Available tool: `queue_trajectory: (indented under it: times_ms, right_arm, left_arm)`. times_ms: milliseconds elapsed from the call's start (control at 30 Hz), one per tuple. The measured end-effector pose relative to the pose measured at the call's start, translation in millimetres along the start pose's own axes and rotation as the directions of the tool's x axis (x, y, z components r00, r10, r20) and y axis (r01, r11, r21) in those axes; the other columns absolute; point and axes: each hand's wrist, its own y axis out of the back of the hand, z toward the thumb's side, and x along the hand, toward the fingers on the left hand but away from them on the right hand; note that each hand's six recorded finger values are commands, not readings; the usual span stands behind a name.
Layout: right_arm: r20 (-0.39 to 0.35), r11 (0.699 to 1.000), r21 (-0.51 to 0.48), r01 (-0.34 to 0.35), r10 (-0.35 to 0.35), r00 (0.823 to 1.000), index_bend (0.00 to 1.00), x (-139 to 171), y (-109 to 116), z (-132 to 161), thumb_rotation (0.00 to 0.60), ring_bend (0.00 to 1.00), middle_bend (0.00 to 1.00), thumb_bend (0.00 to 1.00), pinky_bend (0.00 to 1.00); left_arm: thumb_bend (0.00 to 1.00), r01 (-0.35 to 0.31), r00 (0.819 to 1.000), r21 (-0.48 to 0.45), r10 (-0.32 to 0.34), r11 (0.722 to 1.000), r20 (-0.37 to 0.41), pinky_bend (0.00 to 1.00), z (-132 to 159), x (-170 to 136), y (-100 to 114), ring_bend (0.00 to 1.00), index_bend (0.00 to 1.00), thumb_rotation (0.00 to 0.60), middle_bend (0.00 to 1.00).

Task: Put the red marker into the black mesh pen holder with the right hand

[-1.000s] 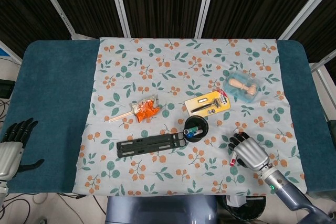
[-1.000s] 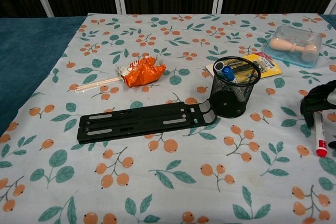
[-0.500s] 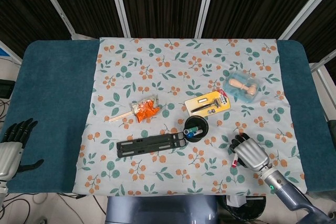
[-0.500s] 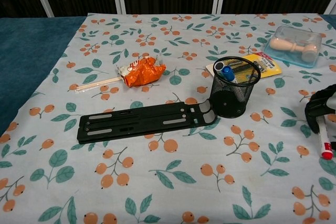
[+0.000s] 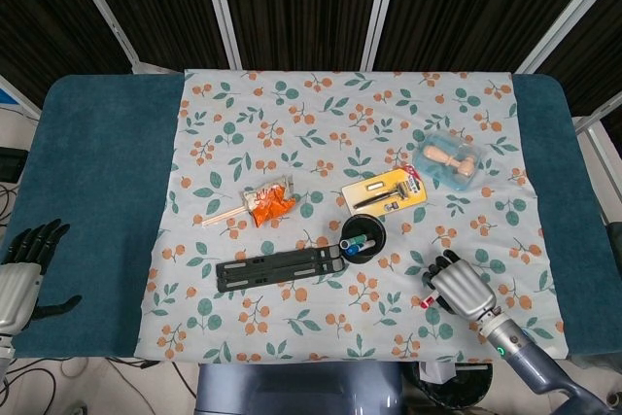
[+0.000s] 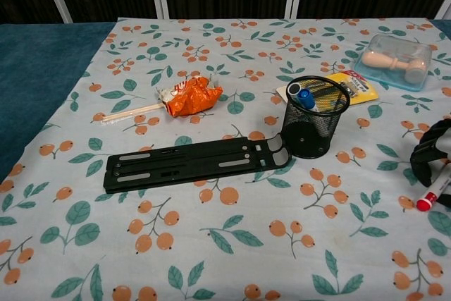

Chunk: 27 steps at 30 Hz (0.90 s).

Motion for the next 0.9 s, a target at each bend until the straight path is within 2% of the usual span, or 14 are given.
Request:
queue_trajectory:
  times_ms: [300, 567, 667, 767, 867, 900]
  right_arm:
    - [-0.005, 0.996, -0.089, 0.015, -0.016, 1.000, 0.69, 1.3, 6.8, 9.0, 0.600, 0.38, 0.55, 0.67, 0.29]
    - [-0.006, 0.986, -0.158, 0.046, -0.047, 0.999, 0.69, 2.0, 16.9, 15.4, 0.600, 0.39, 0.55, 0.67, 0.31]
    - [0.003, 0.975, -0.204, 0.082, -0.083, 0.997, 0.70, 1.6, 26.6, 18.2, 0.600, 0.39, 0.55, 0.68, 0.32]
    - [0.030, 0.954, -0.266, 0.139, -0.136, 0.990, 0.70, 0.2, 40.4, 19.5, 0.600, 0.39, 0.55, 0.67, 0.32]
    - [0.083, 0.909, -0.365, 0.202, -0.185, 0.979, 0.69, -2.5, 55.6, 19.3, 0.600, 0.38, 0.55, 0.68, 0.32]
    - [0.111, 0.882, -0.412, 0.229, -0.201, 0.973, 0.69, -3.9, 62.3, 18.7, 0.600, 0.38, 0.55, 0.68, 0.32]
  left_arm:
    - [0.02, 0.001, 1.000, -0.001, -0.001, 1.000, 0.001, 0.00, 0.4, -0.2, -0.1, 0.00, 0.00, 0.600, 0.00]
    - [0.02, 0.002, 1.000, -0.002, -0.002, 1.000, 0.000, 0.00, 0.4, 0.0, -0.3, 0.00, 0.00, 0.600, 0.00]
    - [0.02, 0.002, 1.000, -0.005, -0.002, 1.000, 0.000, 0.00, 0.5, 0.1, -0.1, 0.00, 0.00, 0.600, 0.00]
    - [0.02, -0.003, 1.000, -0.009, 0.003, 1.000, 0.002, 0.00, 0.9, 0.3, 0.7, 0.00, 0.00, 0.600, 0.00]
    - [0.02, -0.005, 1.000, -0.010, 0.005, 1.000, 0.002, 0.00, 0.9, 0.2, 0.5, 0.00, 0.00, 0.600, 0.00]
    - [0.02, -0.004, 1.000, -0.010, 0.004, 1.000, 0.002, 0.00, 0.9, 0.3, 0.3, 0.00, 0.00, 0.600, 0.00]
